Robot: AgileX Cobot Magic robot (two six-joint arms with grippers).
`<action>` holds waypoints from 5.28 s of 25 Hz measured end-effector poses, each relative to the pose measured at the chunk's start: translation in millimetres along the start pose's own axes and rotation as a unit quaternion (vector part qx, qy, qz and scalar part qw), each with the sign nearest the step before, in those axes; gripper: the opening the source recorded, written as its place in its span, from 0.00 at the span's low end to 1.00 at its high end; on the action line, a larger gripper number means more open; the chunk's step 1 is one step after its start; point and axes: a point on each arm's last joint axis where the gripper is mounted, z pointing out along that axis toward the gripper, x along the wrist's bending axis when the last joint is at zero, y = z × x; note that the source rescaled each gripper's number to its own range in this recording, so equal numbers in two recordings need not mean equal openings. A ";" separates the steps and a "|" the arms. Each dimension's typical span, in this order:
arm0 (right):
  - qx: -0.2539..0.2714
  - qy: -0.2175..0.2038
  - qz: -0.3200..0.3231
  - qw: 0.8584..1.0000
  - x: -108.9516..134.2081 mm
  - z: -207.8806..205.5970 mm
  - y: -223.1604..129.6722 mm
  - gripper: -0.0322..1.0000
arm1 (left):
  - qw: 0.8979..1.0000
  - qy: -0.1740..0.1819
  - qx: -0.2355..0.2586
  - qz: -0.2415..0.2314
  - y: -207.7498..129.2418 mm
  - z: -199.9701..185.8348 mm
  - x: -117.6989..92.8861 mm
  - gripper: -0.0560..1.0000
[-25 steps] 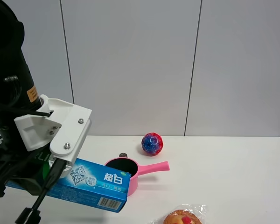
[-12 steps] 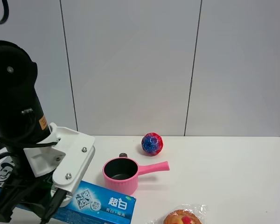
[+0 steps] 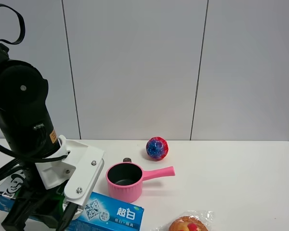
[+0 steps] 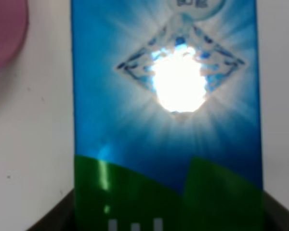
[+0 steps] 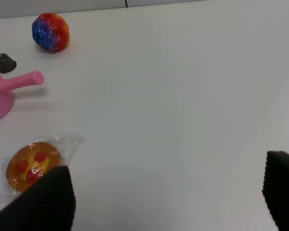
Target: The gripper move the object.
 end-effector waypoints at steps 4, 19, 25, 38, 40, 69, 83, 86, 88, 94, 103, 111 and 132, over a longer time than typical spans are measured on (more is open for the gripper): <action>0.000 0.000 0.000 1.000 0.0 0.0 0.0 1.00 | 1.000 0.012 -0.013 -0.009 2.4 0.0 2.2 0.06; 0.000 0.000 0.000 1.000 0.0 0.0 0.0 1.00 | 0.999 0.007 -0.028 -0.046 6.0 29.7 4.5 0.06; 0.000 0.000 0.000 1.000 0.0 0.0 0.0 1.00 | 0.998 0.018 -0.035 -0.051 7.3 32.7 6.7 0.06; 0.000 0.000 0.000 1.000 0.0 0.0 0.0 1.00 | 0.997 0.015 -0.035 -0.062 7.4 45.3 6.5 0.06; 0.000 0.000 0.000 1.000 0.0 0.0 0.0 1.00 | 0.997 0.017 -0.036 -0.067 7.4 46.4 6.9 0.06; 0.000 0.000 0.000 1.000 0.0 0.0 0.0 1.00 | 0.989 0.036 -0.049 -0.134 8.5 46.6 10.2 0.82; 0.000 0.000 0.000 1.000 0.0 0.0 0.0 1.00 | 0.981 0.002 -0.035 -0.189 7.5 10.3 3.4 1.00; 0.000 0.000 0.000 1.000 0.0 0.0 0.0 1.00 | 0.976 0.015 -0.054 -0.210 14.0 -19.8 11.3 1.00; 0.000 0.000 0.000 1.000 0.0 0.0 0.0 1.00 | 0.973 0.027 -0.069 -0.218 18.1 -35.3 16.8 1.00; 0.000 0.000 0.000 1.000 0.0 0.0 0.0 1.00 | 0.944 0.115 -0.181 -0.252 42.5 -154.6 47.4 1.00; 0.000 0.000 0.000 1.000 0.0 0.0 0.0 1.00 | 0.866 0.225 -0.342 -0.287 62.7 -269.6 73.5 1.00; 0.000 0.000 0.000 1.000 0.0 0.0 0.0 1.00 | 0.847 0.294 -0.297 -0.329 46.6 -290.0 78.1 1.00; 0.000 0.000 0.000 1.000 0.0 0.0 0.0 1.00 | 0.664 0.448 -0.213 -0.559 -128.9 -354.8 -174.9 1.00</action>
